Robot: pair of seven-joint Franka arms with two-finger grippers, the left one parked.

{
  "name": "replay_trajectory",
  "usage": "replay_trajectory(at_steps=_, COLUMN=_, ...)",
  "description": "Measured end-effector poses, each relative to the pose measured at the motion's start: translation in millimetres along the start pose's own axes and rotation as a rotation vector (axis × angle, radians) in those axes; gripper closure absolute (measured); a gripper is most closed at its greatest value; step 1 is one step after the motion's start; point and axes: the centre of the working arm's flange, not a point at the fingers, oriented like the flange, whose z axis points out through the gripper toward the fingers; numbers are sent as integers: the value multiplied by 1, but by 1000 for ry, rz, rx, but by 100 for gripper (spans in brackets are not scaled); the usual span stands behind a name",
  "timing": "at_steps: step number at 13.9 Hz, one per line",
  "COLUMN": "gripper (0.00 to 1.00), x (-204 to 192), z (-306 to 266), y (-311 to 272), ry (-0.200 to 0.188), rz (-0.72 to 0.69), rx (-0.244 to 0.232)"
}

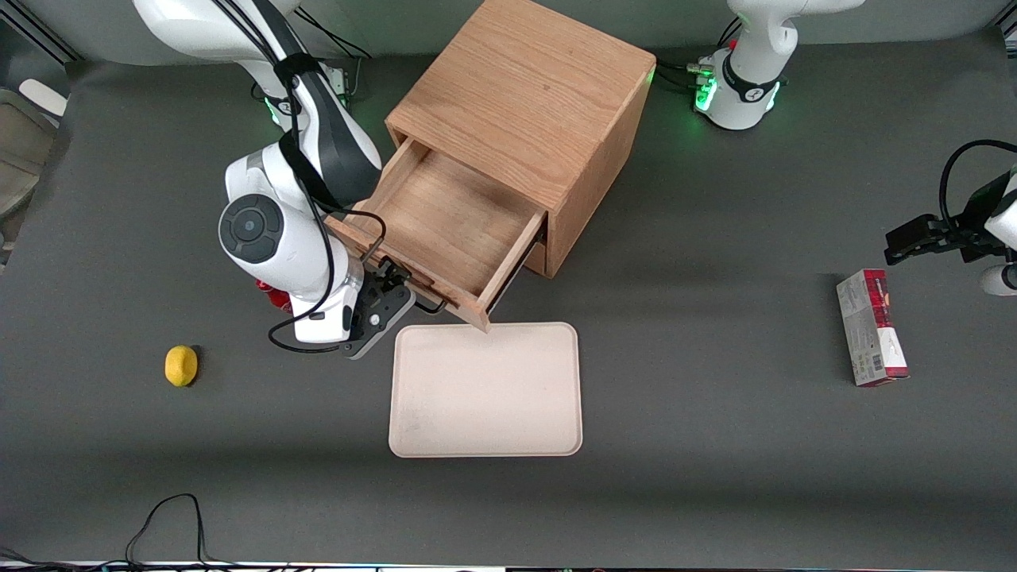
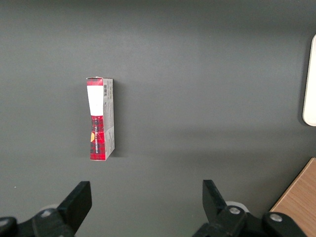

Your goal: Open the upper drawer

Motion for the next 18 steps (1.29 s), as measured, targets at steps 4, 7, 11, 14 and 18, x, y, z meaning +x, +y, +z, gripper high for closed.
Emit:
replay_trajectory(at_steps=4, gripper=0, x=2, z=-1, y=17, ry=9, rz=21, rx=-7)
replay_trajectory(at_steps=7, gripper=0, x=6, z=-1, y=29, ry=17, rz=34, rx=-14)
replay_trajectory(at_steps=11, gripper=0, x=8, z=-2, y=41, ry=23, rz=48, rx=-20)
replay_trajectory(at_steps=14, gripper=0, x=8, z=-1, y=46, ry=22, rz=54, rx=-21)
replay_trajectory(at_steps=18, gripper=0, x=17, z=-34, y=44, ry=41, rz=42, rx=-24)
